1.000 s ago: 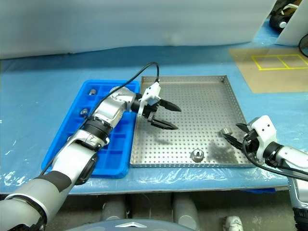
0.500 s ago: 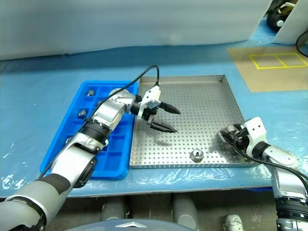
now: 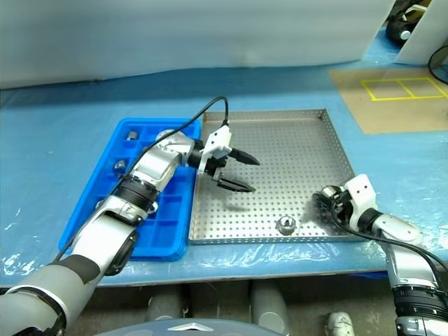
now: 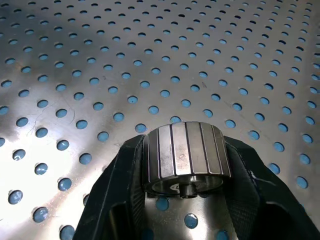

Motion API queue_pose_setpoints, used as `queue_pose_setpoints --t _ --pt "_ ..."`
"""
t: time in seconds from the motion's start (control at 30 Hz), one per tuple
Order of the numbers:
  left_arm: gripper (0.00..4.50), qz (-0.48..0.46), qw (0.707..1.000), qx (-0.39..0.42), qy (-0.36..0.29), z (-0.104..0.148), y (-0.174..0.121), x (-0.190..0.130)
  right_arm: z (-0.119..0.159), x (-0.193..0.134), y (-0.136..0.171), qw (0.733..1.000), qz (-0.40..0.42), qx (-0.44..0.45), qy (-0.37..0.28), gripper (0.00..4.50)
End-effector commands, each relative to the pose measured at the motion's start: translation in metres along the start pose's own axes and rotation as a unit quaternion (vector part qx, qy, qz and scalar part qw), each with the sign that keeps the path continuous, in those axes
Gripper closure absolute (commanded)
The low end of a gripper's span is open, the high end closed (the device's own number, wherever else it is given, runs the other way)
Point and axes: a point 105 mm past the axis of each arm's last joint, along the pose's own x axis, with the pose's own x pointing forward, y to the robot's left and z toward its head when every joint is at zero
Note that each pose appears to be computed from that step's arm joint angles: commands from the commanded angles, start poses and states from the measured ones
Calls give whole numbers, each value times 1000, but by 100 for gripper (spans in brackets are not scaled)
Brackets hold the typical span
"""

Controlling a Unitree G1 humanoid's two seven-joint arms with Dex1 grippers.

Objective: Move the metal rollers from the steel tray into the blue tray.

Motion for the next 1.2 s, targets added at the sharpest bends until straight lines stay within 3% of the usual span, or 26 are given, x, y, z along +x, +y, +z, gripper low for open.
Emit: queue_pose_setpoints --t 0.03,0.17,0.27,0.47,0.6,0.83,1.0,1.2 --pt "67 18 1000 20 -8 10 5 -6 -5 1 -1 1000 -5 3 13 264" --pt "67 40 999 28 -11 17 11 -19 8 9 3 1000 7 -13 -3 282" --pt "67 74 997 32 -20 30 20 -39 34 22 15 998 44 -33 -31 282" --pt "67 208 977 34 -26 49 52 -108 96 55 45 985 119 -83 -96 282" --pt "67 324 945 51 -13 55 73 -151 121 70 69 971 171 -109 -124 282" --pt "67 329 944 23 14 45 36 -197 165 92 121 936 269 -134 -183 282" --pt "67 324 946 -19 26 32 -5 -205 180 107 163 905 343 -145 -204 282" --pt "67 330 942 -52 46 19 -47 -209 187 114 186 881 392 -154 -214 282"
